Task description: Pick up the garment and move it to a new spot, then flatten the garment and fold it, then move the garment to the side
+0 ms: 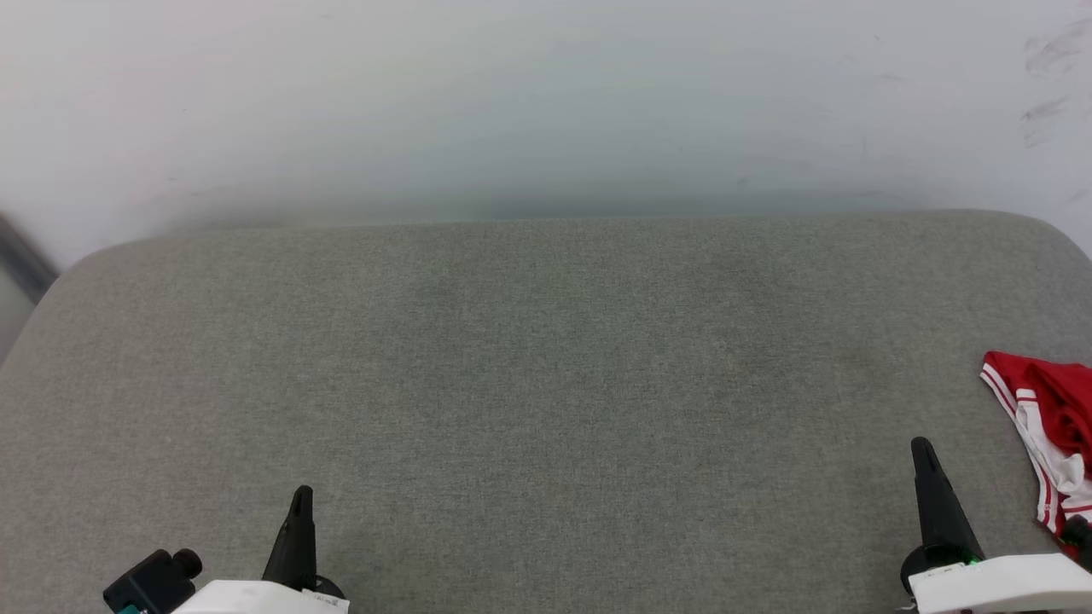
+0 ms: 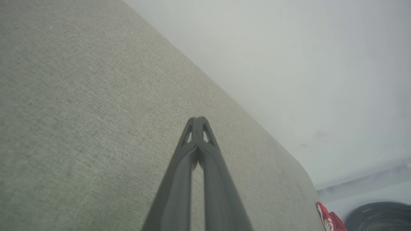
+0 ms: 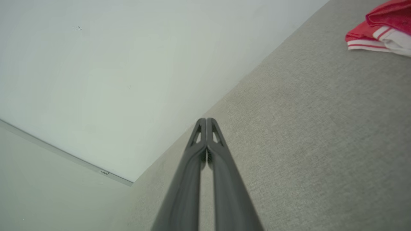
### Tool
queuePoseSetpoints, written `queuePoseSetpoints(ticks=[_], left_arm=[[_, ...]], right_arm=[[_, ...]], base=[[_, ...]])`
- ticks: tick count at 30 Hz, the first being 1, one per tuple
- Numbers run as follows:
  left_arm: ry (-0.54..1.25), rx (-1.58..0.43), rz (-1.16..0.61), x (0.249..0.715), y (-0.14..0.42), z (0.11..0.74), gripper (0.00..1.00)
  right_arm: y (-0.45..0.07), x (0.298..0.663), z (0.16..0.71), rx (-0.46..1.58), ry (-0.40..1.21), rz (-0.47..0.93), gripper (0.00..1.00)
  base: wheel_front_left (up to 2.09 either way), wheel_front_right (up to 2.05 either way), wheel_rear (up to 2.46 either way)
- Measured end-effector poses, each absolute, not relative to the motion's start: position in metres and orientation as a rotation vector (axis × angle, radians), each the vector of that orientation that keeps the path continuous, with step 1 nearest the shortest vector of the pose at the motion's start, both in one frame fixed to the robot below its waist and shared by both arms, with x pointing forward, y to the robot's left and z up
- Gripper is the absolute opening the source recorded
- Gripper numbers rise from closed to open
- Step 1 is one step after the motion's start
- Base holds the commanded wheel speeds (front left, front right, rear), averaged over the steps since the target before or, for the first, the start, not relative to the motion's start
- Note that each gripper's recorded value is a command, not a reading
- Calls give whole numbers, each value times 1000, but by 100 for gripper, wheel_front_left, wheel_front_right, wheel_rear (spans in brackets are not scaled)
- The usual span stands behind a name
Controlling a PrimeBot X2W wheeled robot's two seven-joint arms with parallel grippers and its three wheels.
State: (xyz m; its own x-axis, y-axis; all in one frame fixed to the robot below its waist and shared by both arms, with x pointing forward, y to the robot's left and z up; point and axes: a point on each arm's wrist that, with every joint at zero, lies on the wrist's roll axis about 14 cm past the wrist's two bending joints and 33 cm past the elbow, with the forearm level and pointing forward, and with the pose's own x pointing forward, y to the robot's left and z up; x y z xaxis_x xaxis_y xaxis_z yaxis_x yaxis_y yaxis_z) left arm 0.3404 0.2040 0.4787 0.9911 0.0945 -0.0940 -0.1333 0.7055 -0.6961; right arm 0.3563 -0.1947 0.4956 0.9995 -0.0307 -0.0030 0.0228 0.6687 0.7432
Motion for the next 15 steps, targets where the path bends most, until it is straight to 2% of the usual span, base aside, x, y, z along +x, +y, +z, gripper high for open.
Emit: queuePoseSetpoints(ticks=[15], left_arm=[[58,-973,113,351,203,480,0]], right_arm=[[-196,364,495,1015,5,-37,0]], base=[[0,0,0]])
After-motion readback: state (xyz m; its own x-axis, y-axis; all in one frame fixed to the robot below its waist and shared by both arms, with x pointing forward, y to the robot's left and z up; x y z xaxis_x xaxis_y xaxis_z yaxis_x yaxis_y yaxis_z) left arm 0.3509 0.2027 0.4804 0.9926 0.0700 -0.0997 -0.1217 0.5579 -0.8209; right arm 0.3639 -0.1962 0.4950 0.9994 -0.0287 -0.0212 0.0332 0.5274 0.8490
